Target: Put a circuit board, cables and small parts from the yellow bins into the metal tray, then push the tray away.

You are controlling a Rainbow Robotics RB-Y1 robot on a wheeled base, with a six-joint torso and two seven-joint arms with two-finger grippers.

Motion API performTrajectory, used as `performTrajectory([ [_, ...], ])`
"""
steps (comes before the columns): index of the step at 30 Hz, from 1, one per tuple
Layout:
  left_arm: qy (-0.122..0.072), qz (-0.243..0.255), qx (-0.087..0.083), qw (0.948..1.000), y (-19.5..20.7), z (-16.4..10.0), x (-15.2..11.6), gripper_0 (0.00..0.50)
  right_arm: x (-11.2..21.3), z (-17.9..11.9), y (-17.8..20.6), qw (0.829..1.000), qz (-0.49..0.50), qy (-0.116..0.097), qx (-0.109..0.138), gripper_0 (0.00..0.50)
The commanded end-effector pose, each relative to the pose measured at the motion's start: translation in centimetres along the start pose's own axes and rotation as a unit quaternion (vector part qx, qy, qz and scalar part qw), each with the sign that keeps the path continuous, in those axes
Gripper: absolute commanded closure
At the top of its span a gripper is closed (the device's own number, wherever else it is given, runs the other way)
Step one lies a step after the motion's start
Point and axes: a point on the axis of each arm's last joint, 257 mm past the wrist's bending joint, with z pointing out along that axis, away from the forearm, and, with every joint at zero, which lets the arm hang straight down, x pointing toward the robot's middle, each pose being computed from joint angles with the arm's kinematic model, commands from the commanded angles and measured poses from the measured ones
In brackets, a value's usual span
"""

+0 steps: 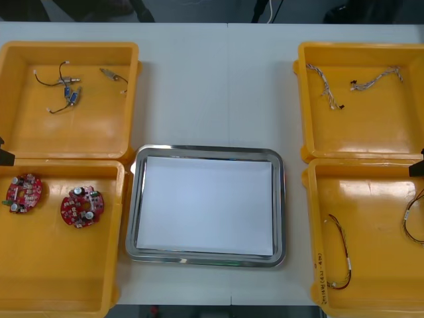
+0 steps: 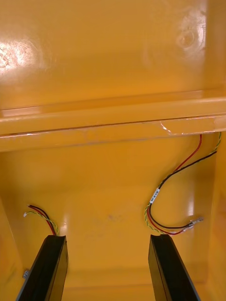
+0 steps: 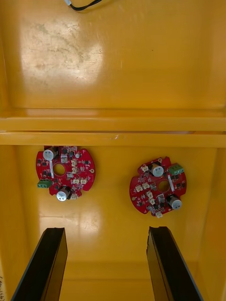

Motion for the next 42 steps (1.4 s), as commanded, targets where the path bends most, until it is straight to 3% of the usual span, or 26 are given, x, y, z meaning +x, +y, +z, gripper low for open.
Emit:
performTrajectory([
  [1, -0.002, 0.046, 0.002, 0.9989, -0.38, -0.26, 0.45, 0.000, -0.54, -1.41, -1.78, 1.000, 0.000, -0.013, 0.023, 0.000],
  [42, -0.002, 0.046, 0.002, 0.9989, -0.38, -0.26, 0.45, 0.000, -0.54, -1.41, -1.78, 1.000, 0.000, -0.013, 0.023, 0.000],
])
